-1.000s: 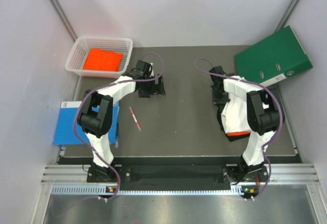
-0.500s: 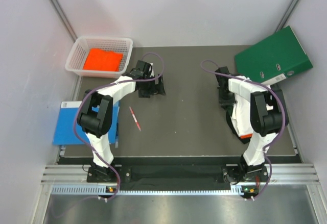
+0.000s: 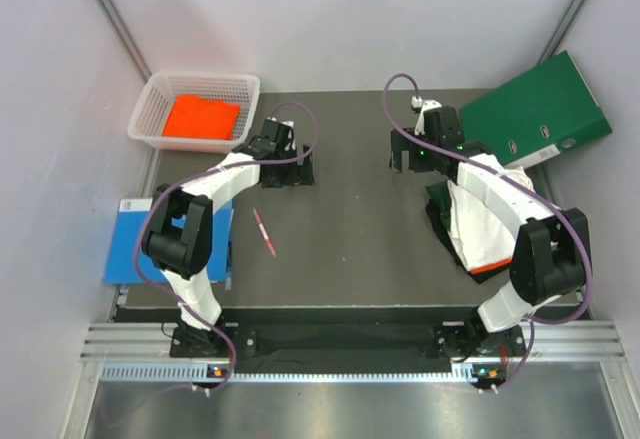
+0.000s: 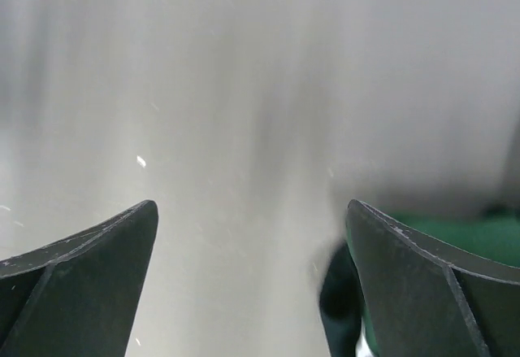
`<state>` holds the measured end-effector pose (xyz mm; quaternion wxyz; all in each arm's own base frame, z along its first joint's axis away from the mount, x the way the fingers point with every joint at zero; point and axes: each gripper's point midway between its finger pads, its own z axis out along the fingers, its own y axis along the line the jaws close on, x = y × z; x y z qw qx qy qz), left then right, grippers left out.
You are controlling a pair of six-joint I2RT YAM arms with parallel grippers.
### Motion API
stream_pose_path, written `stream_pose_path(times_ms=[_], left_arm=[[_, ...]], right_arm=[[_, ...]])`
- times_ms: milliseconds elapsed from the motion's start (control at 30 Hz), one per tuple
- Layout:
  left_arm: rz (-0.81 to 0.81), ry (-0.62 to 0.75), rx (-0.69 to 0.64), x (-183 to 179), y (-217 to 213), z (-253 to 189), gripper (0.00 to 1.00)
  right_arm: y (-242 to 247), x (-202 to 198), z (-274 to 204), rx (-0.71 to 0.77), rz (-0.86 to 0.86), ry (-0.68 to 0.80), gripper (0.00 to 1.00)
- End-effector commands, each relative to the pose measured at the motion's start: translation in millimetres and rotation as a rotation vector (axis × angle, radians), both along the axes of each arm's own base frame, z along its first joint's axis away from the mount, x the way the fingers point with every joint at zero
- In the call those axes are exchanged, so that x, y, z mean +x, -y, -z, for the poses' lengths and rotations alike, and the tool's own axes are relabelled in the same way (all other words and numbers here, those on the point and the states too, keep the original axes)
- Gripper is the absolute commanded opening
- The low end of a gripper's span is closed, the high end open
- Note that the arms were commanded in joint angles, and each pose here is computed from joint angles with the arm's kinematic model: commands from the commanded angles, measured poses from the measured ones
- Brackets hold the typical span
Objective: Fold and stack the t-shirts
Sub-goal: Neatly place the folded tshirt to the corner
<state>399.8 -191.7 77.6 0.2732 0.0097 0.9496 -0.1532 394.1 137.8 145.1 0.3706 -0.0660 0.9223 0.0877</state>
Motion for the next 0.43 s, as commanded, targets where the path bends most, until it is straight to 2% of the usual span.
stream_pose_path(times_ms=[0, 133, 400], left_arm=[[-0.027, 0.092, 0.053, 11.5, -16.0, -22.3, 0.99], [-0.029, 0.080, 0.064, 14.3, -22.3, -18.3, 0.99], [-0.022, 0.089, 0.078, 22.8, -27.5, -21.2, 0.99]], right_arm=[[-34.1, 29.9, -68.0, 0.148, -0.100, 0.237, 1.00], [-46.9, 40.1, -87.1, 0.205, -0.134, 0.323, 1.00], [-65.5, 56.5, -90.4, 0.235, -0.176, 0.343, 1.00]])
